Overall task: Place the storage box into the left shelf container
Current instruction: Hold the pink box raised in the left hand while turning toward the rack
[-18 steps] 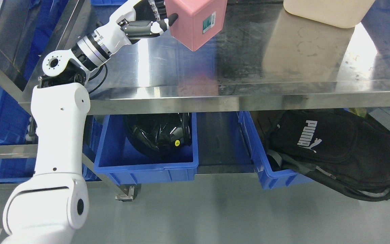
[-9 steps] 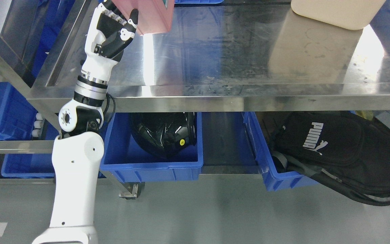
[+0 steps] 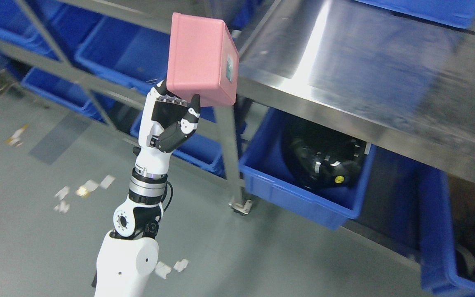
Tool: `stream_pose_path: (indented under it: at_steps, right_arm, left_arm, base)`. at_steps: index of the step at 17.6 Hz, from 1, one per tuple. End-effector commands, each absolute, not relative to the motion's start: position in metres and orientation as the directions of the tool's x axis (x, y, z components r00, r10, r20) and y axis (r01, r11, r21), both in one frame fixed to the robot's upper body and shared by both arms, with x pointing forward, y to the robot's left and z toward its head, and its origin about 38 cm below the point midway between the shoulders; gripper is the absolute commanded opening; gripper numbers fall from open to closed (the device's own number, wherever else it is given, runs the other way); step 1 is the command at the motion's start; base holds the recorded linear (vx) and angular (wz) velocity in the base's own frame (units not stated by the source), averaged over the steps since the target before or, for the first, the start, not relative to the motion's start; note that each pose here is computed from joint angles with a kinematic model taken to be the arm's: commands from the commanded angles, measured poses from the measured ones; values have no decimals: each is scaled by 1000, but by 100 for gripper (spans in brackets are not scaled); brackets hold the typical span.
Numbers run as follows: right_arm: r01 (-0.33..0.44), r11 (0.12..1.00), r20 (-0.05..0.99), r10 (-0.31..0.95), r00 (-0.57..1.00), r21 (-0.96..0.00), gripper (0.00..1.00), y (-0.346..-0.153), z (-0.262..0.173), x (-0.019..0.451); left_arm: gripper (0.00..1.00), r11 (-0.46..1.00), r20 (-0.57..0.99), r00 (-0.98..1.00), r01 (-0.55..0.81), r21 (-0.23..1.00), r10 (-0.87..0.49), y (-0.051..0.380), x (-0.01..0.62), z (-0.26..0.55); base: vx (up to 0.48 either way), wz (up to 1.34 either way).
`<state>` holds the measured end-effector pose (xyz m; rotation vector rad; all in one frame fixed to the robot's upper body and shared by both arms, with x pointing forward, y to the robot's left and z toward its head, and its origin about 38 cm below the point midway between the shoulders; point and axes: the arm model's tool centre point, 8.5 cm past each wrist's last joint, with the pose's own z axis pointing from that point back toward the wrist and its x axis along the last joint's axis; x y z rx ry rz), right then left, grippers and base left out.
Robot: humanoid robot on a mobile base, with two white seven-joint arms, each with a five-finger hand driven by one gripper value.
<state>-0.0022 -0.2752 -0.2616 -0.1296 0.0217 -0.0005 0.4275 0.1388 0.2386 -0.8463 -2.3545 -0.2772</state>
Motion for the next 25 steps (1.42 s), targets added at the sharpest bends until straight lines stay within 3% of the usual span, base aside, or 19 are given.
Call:
stream_pose_path:
  at_steps: [1,13,25]
  right_arm:
    - [2,989,-13,-4,1000,-147,100,-287,-261,-2]
    - [2,989,-13,-4,1000,-147,100,-287,-261,-2]
    - [2,989,-13,-4,1000,-147,100,-287,-261,-2]
  left_arm:
    - [1,685,596,-558,729,20,577,103,378,232]
    - [1,716,586,-580,698,1,565,116,375,224]
    - [2,714,615,-554,699,-22,561,118,366,204]
  base:
    - [18,1377]
    - [169,1338]
    - [491,278]
